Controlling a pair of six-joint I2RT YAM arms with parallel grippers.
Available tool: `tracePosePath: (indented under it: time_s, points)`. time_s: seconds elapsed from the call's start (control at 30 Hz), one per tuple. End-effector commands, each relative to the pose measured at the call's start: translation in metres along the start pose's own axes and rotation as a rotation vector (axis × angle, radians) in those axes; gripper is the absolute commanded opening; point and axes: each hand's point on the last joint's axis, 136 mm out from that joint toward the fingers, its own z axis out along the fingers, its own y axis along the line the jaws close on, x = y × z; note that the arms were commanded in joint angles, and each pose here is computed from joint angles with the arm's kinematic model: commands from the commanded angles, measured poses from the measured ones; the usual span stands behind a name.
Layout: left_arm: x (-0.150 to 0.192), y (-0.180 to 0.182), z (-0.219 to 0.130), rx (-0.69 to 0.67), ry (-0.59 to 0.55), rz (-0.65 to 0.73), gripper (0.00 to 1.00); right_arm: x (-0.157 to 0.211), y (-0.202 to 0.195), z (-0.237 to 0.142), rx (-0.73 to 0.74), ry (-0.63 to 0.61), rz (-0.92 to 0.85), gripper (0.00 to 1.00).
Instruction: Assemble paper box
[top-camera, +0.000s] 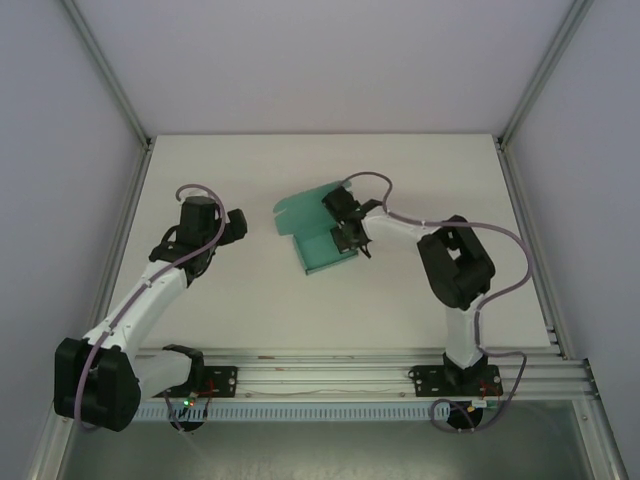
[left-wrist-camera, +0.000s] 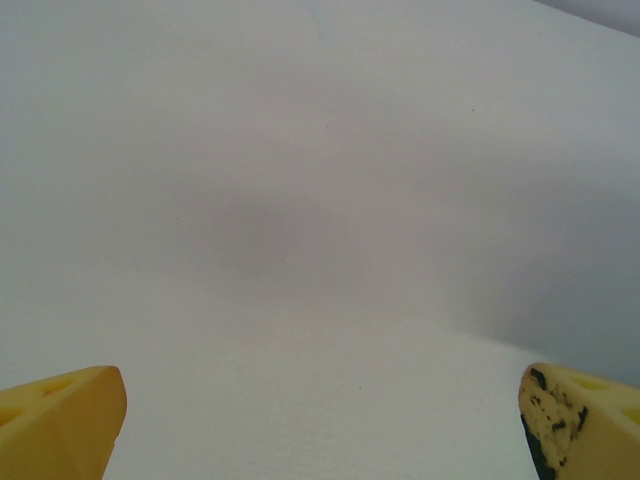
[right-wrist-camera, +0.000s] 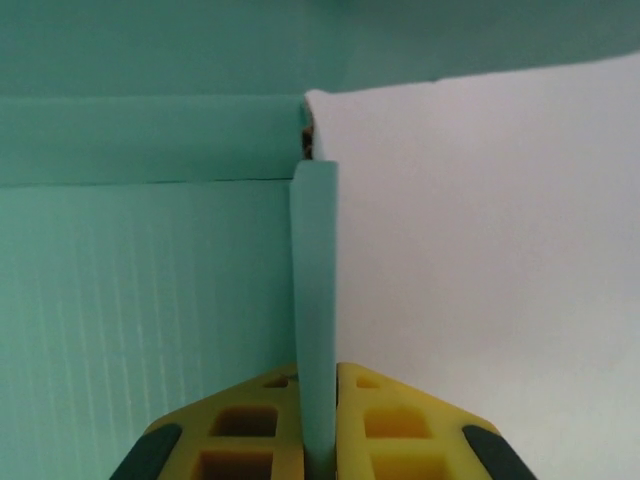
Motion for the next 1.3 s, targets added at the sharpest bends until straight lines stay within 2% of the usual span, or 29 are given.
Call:
tracePosePath:
  time_s: [0.0, 0.07, 0.17, 0.27, 0.37, 0.47, 0.67, 0.73, 0.83, 1.0, 1.07, 1.13, 1.27]
  points:
    - [-0.005, -0.003, 0.002, 0.022, -0.021, -0.014, 1.00, 0.011, -0.001, -0.008, 0.055, -0.010, 0.261, 0.12]
    - [-0.006, -0.009, 0.004, 0.045, -0.013, -0.005, 1.00, 0.019, 0.001, -0.009, 0.071, 0.019, 0.275, 0.17]
    - [-0.003, -0.018, 0.008, 0.090, 0.012, 0.013, 1.00, 0.026, 0.005, -0.011, 0.092, 0.033, 0.276, 0.18]
    - [0.001, -0.036, 0.012, 0.188, 0.028, 0.051, 1.00, 0.020, 0.004, -0.018, 0.105, -0.008, 0.279, 0.31]
    - [0.002, -0.058, 0.010, 0.311, 0.034, 0.108, 1.00, 0.005, 0.004, -0.034, 0.090, -0.061, 0.260, 0.46]
    - [-0.004, -0.081, 0.005, 0.427, 0.030, 0.181, 1.00, -0.015, -0.006, -0.060, 0.100, -0.165, 0.257, 0.62]
    - [-0.014, -0.119, 0.004, 0.600, 0.059, 0.349, 1.00, -0.053, -0.025, -0.118, 0.036, -0.437, 0.187, 1.00]
    - [-0.017, -0.129, 0.005, 0.640, 0.073, 0.410, 1.00, -0.064, -0.030, -0.133, -0.008, -0.516, 0.107, 1.00]
    - [-0.012, -0.143, 0.007, 0.726, 0.102, 0.549, 1.00, -0.076, -0.029, -0.144, -0.140, -0.557, -0.070, 1.00]
    - [0.001, -0.157, 0.011, 0.849, 0.210, 0.715, 1.00, -0.083, -0.013, -0.139, -0.382, -0.488, -0.347, 1.00]
    - [0.004, -0.159, 0.016, 0.870, 0.241, 0.754, 1.00, -0.080, -0.008, -0.130, -0.398, -0.428, -0.450, 0.97]
    - [0.006, -0.161, 0.022, 0.883, 0.272, 0.785, 0.99, -0.082, -0.011, -0.117, -0.365, -0.372, -0.505, 0.89]
    - [0.012, -0.162, 0.033, 0.893, 0.349, 0.850, 0.84, -0.090, -0.014, -0.102, -0.362, -0.306, -0.499, 0.78]
